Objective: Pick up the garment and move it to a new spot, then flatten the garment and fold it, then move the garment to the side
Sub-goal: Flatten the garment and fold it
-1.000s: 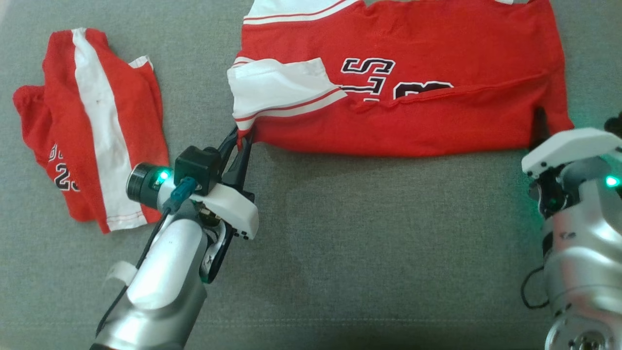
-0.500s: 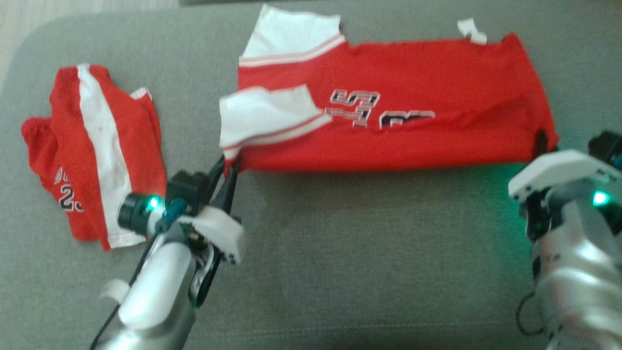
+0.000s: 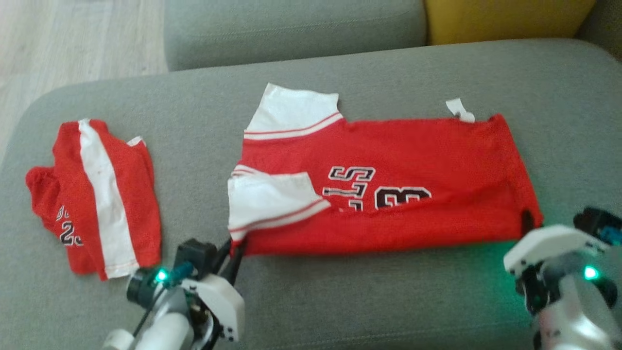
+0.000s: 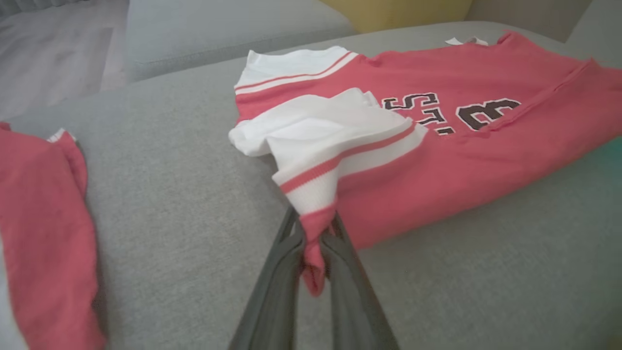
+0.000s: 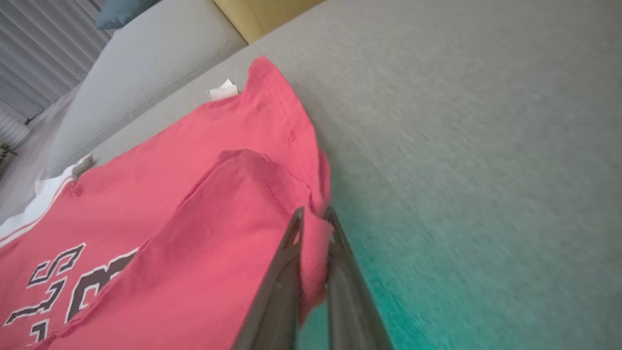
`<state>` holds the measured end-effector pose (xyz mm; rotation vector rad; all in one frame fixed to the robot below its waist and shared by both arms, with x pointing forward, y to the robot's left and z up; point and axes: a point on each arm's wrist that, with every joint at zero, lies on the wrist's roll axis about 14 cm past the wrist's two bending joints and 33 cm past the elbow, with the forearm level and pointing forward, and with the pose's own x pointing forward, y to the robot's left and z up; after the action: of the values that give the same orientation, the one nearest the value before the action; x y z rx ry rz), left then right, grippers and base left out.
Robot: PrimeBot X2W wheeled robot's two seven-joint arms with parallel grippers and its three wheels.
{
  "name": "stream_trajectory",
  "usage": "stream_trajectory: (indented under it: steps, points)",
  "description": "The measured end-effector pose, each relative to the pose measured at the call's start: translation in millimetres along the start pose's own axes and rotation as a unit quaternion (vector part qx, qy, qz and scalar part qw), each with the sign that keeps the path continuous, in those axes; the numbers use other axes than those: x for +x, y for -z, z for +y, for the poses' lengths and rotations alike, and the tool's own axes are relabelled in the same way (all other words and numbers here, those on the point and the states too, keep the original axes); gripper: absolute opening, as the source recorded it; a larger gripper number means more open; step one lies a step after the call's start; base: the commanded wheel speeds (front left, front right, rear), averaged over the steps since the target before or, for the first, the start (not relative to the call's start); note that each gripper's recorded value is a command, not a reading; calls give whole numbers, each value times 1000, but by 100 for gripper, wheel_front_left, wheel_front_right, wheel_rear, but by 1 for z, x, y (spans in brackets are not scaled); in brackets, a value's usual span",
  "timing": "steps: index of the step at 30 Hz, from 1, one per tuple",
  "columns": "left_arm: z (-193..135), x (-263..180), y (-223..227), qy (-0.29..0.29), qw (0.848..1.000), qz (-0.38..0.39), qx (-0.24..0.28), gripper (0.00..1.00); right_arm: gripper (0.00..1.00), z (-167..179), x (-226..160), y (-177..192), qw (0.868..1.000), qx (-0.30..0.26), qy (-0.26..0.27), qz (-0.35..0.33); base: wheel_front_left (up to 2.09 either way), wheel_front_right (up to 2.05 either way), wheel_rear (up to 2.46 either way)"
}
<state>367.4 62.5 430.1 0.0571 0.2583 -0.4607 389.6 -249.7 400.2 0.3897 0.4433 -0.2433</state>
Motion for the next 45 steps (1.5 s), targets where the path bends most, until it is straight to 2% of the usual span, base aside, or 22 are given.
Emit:
stream_trajectory:
  steps: [4,5,6,7,8,15,23,30,35,42,45]
  points:
    - [-13,-6,9,18,1000,22,1,0,0,-21,-18,21,999,6,17,30,0,0,0]
    - [-15,-7,10,20,999,27,0,15,62,-25,-21,22,999,5,22,31,0,0,0]
    - [-16,-8,11,21,999,29,1,49,100,-29,-24,21,999,2,26,25,0,0,0]
    - [-16,-8,11,21,999,30,3,90,100,-33,-26,18,999,0,29,19,0,0,0]
    - [-16,-7,10,20,999,29,5,100,100,-34,-27,15,999,-1,31,15,0,0,0]
    - [-10,-3,6,8,1000,23,8,100,100,-20,-26,-35,997,-42,11,-68,0,0,0]
    - [8,16,-28,-14,999,-46,4,100,100,11,-22,-68,987,-92,-25,-132,0,0,0]
    - [24,65,-71,26,995,-77,52,100,100,39,-2,-81,977,-141,-51,-149,0,0,0]
    - [41,117,-87,67,992,-45,101,100,100,74,24,-99,965,-193,-80,-159,0,0,0]
    - [58,180,-88,83,990,20,113,100,100,100,49,-134,951,-222,-98,-191,0,0,0]
    - [58,205,-82,100,986,48,122,100,100,100,55,-143,948,-231,-97,-197,0,0,0]
